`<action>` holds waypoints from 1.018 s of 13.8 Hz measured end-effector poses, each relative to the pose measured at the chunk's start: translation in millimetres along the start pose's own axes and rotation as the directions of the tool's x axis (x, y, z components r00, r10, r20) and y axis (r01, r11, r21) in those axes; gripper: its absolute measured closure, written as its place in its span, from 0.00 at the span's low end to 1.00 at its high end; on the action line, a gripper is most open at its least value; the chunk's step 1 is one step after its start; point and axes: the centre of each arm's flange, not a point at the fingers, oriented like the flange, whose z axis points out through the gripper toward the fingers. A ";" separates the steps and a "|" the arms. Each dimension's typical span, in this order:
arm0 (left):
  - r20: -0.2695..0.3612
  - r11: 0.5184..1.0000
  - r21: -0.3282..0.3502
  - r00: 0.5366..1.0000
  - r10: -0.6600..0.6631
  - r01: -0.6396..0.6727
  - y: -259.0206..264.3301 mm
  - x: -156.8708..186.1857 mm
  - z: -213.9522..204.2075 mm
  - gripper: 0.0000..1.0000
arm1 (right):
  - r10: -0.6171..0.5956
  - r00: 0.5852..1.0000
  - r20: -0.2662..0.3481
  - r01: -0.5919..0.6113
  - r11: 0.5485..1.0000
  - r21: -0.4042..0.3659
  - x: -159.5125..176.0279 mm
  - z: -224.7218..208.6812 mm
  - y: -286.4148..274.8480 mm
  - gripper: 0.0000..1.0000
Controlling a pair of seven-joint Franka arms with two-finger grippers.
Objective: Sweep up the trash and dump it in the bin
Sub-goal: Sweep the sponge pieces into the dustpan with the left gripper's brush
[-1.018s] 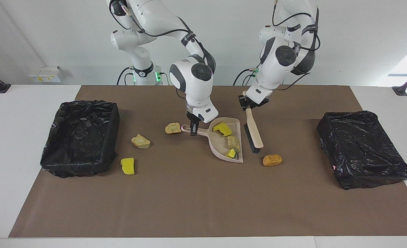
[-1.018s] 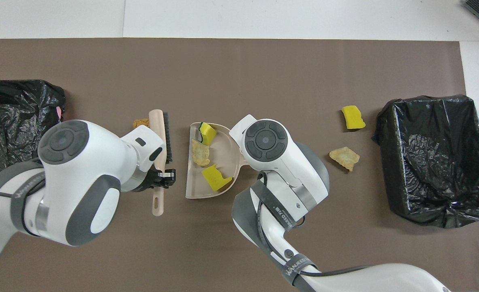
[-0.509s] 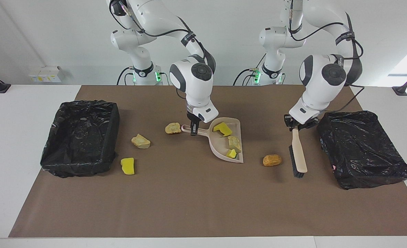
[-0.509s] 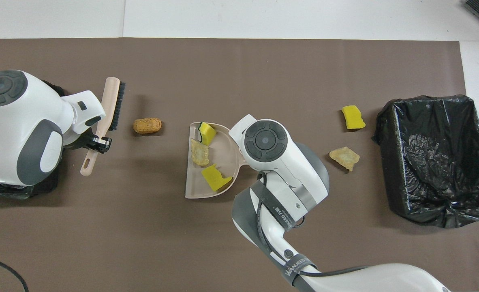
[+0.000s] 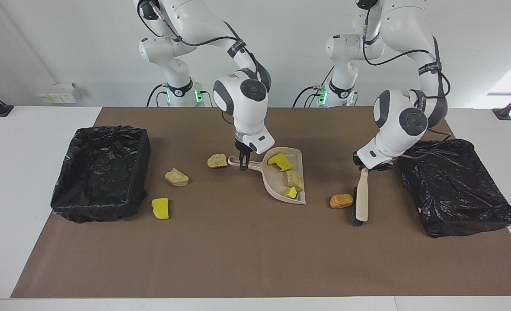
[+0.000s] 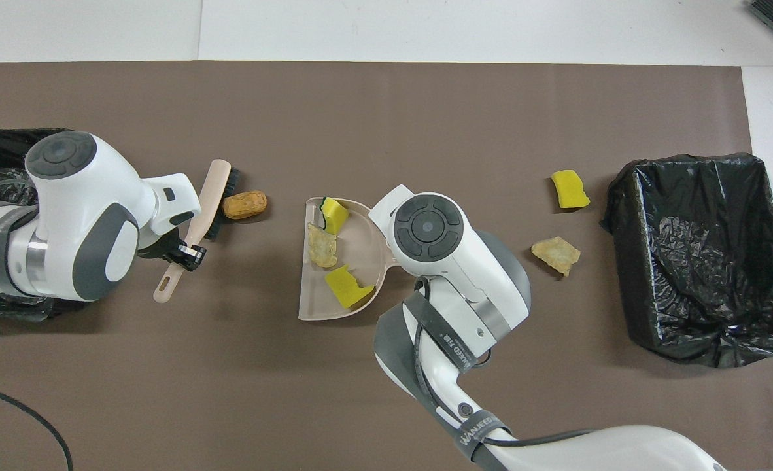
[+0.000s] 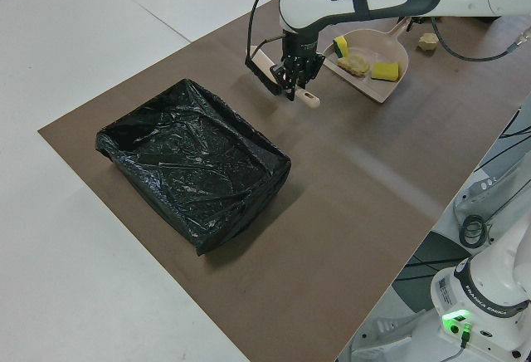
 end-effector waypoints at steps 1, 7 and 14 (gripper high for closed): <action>0.009 1.000 -0.009 1.000 0.020 -0.020 19.9 -3.9 2.8 0.74 | 0.009 1.000 -0.002 -0.009 1.000 -0.002 0.6 -0.2 0.0 0.67; 0.088 0.996 -0.016 0.992 0.091 -0.090 169.1 -30.0 -1.2 0.74 | 0.025 1.000 -0.016 -0.025 1.000 -0.015 3.6 4.3 -0.1 0.67; 0.045 0.998 -0.031 0.998 0.047 -0.046 167.0 -50.0 -66.2 0.74 | 0.002 0.999 -0.047 -0.004 0.999 -0.046 -6.0 16.9 7.3 0.67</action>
